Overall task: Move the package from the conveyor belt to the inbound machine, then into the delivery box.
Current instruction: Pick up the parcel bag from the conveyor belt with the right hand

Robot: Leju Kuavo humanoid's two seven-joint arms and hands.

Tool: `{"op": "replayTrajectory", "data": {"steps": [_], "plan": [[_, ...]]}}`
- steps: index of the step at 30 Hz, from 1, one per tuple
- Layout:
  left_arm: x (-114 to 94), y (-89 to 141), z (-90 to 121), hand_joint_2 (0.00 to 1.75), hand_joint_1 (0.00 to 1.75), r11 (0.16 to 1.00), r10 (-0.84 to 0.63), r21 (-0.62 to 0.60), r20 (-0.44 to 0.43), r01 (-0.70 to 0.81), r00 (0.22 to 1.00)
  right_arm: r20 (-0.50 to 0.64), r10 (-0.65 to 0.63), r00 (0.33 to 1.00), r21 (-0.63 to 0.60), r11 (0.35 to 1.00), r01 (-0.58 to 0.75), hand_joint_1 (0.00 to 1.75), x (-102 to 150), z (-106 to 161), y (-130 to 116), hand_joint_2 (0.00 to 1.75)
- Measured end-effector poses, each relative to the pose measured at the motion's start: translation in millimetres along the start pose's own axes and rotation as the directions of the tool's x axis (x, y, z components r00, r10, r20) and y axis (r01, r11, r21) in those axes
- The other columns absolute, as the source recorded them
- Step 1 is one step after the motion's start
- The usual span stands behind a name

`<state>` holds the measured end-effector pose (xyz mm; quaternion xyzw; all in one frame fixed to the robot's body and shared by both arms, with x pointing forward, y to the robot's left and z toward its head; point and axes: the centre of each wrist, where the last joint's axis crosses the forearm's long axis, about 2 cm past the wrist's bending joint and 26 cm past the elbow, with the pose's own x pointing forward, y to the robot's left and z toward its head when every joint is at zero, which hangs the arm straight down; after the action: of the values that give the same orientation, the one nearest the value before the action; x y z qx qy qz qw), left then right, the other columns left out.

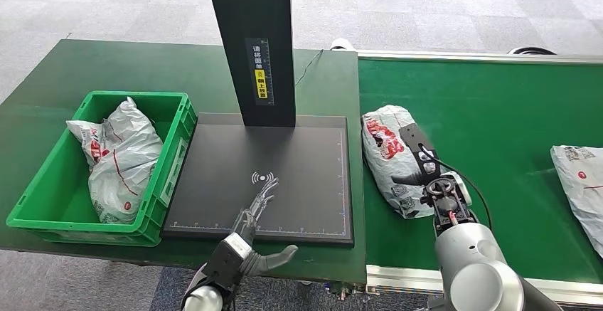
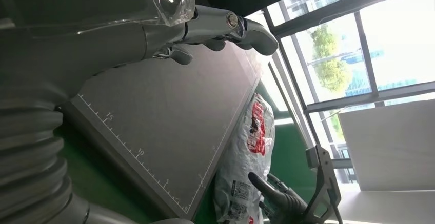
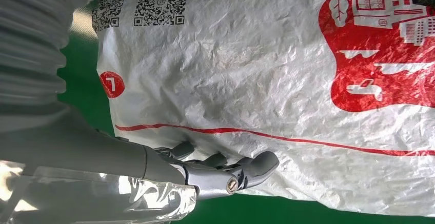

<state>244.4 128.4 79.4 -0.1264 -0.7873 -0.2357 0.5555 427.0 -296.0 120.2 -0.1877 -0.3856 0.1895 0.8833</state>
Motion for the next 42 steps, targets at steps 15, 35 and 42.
{"op": "replayTrajectory", "data": {"steps": [15,35,42], "plan": [[0,0,-3,1.75,0.00,1.000,0.000,-0.007,0.001,0.000,1.000,-0.008,-0.046,0.999,0.019,0.999,0.046,0.00,-1,0,3,1.75],[-1,0,-27,1.75,0.00,0.999,0.019,-0.036,-0.009,-0.020,1.000,-0.358,0.322,0.876,0.151,0.946,-0.286,0.00,15,3,0,1.75],[-2,1,-30,1.75,0.00,0.999,0.017,-0.035,-0.013,-0.017,1.000,-0.370,0.367,0.853,0.176,0.930,-0.324,1.75,17,3,1,1.75]]}}
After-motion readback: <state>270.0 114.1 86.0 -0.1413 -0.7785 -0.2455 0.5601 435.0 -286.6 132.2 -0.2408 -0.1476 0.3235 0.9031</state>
